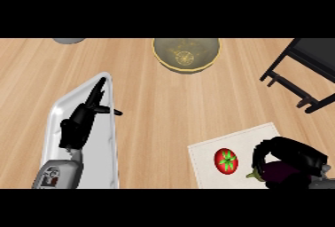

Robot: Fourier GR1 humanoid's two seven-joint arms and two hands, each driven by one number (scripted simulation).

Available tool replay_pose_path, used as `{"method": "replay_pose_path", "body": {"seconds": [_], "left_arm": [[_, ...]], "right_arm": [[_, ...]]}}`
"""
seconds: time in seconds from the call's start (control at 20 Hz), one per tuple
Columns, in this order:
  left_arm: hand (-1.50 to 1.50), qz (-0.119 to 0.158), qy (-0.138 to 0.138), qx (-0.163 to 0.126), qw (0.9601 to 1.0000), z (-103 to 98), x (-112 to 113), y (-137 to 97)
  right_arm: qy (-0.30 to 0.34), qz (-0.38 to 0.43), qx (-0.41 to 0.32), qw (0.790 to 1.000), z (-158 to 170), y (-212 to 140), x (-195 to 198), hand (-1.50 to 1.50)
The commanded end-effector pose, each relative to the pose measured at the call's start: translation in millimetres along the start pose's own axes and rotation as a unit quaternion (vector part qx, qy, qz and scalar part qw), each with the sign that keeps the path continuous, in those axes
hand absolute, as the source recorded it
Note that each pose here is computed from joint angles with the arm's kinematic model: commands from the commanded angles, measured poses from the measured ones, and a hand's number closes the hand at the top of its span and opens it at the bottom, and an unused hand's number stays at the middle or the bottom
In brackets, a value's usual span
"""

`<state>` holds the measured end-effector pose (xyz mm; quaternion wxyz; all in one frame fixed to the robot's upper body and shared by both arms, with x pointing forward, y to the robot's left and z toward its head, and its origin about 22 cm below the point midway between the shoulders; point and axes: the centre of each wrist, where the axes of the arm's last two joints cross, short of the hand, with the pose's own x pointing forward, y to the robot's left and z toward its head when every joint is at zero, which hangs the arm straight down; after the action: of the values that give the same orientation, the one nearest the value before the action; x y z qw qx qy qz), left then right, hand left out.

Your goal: Pick the eggplant from the placemat and place it in the tiered shelf

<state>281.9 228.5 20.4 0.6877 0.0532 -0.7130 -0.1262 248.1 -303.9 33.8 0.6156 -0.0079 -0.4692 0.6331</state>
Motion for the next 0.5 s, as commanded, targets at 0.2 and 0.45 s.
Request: {"method": "replay_pose_path", "body": {"seconds": [0.2,0.45], "left_arm": [[0.0,0.005,0.016,0.02,0.9997,-2.0,-0.9,2.4],[0.0,0.013,0.018,0.015,0.9996,1.8,-0.4,-4.8]], "right_arm": [[-0.038,0.122,-0.061,0.99,85.9,-21.3,-27.2,1.5],[-0.067,0.169,-0.115,0.977,150.2,-0.1,-64.4,1.5]]}}
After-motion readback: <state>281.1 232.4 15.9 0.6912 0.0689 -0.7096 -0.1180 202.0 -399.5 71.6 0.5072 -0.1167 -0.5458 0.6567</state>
